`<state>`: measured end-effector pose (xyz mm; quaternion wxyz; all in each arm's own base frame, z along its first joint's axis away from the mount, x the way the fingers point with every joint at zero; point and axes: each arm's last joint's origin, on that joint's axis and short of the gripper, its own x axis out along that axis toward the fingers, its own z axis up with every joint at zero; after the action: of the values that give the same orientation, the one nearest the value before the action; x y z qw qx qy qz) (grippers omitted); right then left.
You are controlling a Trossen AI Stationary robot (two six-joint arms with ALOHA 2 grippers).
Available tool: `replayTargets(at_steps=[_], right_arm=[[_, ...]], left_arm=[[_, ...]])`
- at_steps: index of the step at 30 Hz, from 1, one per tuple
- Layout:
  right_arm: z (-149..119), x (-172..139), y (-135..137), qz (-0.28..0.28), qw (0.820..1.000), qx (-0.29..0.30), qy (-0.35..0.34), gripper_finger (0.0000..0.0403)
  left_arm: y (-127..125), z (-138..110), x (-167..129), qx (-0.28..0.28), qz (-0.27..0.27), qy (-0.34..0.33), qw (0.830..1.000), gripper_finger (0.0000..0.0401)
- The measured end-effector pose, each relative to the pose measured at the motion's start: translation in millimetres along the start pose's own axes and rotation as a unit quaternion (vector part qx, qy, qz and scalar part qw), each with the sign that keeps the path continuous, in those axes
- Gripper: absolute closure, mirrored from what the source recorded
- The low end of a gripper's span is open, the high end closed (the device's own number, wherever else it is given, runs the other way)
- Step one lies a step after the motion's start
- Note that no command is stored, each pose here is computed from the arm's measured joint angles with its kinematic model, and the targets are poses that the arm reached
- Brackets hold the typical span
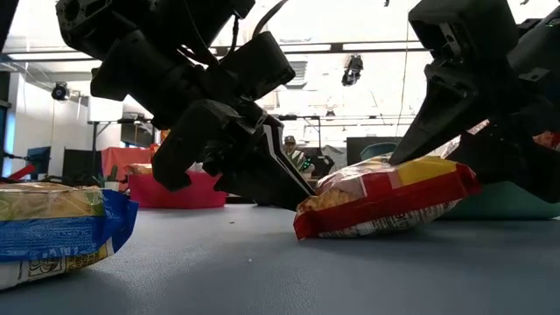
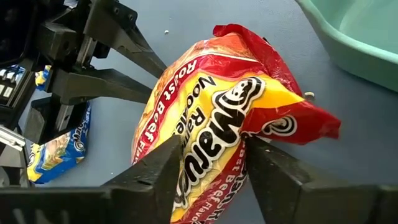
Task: Sort Maruchan noodles
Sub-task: Put the red noodle pack into the green bin
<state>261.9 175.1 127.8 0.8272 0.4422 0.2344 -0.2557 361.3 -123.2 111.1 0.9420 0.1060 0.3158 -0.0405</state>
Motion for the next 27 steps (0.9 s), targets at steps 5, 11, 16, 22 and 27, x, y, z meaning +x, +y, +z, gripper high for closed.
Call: replayTargets(at_steps=[5,11,16,22,27], right_arm=[[0.0,-0.1,0.2,0.001,1.000,0.001,-0.002,0.0274],[0.1,-0.2,0.5,0.001,1.000,-0.006,-0.001,0.0308],[0.4,-0.5,3.1,0.003,1.000,-0.014,-0.001,0.0335],[0.8,-1.3,8.4,0.009,1.000,-0.026,0.000,0.0343],[0.6,-1.8,9.7,0.012,1.000,-0.024,0.000,0.0343]], left_arm=[[0.0,-0.1,0.0,0.000,0.000,0.000,1.000,0.0333],[0.1,-0.2,0.0,0.000,0.001,0.001,1.000,0.0333],[-0.1,-0.4,0.0,0.001,0.001,0.002,1.000,0.0333],[0.0,0.2,-0.9,0.003,0.001,0.002,1.000,0.0333],[1.1,1.9,-6.9,0.008,0.001,0.016,1.000,0.0333]])
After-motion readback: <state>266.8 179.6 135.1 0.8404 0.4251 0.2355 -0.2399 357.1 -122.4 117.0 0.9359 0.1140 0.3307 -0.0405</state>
